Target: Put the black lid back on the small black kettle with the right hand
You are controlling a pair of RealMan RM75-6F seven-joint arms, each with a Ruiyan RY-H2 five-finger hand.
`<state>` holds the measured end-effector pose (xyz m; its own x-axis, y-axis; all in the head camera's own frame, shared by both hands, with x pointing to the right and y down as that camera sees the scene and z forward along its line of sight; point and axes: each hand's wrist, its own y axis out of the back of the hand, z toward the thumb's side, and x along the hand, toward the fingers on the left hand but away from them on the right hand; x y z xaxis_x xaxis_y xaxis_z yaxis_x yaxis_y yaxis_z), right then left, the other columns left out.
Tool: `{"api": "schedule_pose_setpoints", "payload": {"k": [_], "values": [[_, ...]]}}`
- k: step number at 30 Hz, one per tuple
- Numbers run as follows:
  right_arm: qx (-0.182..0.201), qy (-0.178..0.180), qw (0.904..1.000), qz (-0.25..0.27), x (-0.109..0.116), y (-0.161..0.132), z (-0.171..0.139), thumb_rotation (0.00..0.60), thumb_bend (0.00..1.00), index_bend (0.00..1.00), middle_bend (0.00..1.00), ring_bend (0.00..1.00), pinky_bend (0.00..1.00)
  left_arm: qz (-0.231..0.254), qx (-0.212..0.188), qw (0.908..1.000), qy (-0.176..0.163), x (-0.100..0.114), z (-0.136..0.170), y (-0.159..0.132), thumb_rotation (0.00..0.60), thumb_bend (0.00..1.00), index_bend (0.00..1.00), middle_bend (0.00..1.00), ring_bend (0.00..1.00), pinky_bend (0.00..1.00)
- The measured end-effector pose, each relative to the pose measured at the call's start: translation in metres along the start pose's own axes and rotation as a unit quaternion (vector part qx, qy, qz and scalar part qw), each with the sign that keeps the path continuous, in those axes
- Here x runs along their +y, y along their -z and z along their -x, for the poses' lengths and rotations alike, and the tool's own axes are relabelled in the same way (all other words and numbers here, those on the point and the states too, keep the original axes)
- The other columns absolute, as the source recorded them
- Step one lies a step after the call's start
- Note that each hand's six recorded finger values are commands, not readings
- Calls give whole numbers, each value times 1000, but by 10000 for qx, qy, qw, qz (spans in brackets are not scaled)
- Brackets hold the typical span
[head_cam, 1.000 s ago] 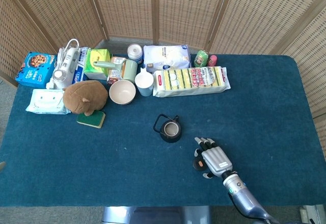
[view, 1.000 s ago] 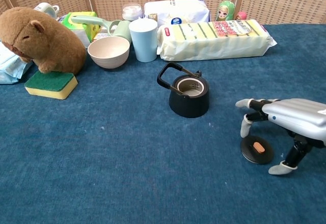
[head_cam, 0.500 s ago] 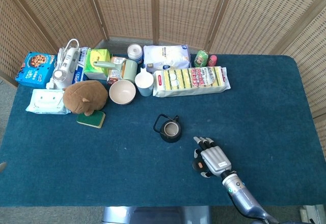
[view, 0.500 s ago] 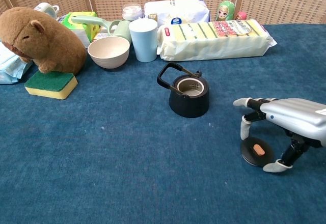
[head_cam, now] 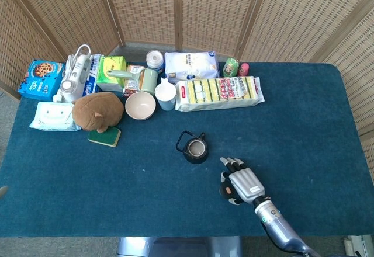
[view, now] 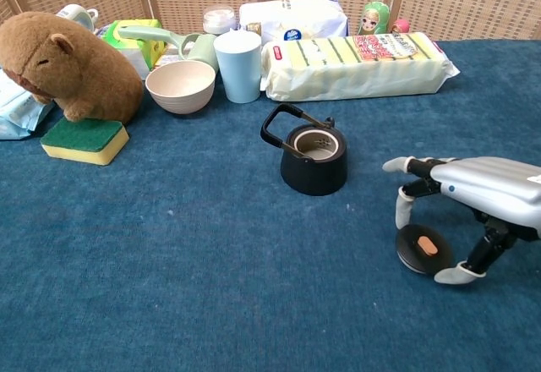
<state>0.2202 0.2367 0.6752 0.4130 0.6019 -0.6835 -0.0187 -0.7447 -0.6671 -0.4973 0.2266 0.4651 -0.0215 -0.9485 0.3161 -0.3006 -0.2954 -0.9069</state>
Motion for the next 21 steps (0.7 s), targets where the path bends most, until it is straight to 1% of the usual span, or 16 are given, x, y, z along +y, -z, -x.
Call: {"api": "schedule_pose_setpoints", "payload": {"k": [5,13,17,21], "values": [[71,127,9999,-61,14,-8,-3,600,261,436,26,4,0,18,-10,10000,23,0,1,0,600,159,0,0,0,106],[163,383,9990,-137,49,-27,0,600,267,454,29,4,0,69,-17,10000,47,2,3,1,600,158,0,0,0,107],[107,471,9987,-182,67,-32,9,600,267,454,29,3,0,72,-41,9999,83,1,3,1,600,158,0,0,0,106],[-41,516,9984,-247,86,-35,21,600,274,455,29,3,0,49,-64,9999,129,0,4,0,600,158,0,0,0,106]]}}
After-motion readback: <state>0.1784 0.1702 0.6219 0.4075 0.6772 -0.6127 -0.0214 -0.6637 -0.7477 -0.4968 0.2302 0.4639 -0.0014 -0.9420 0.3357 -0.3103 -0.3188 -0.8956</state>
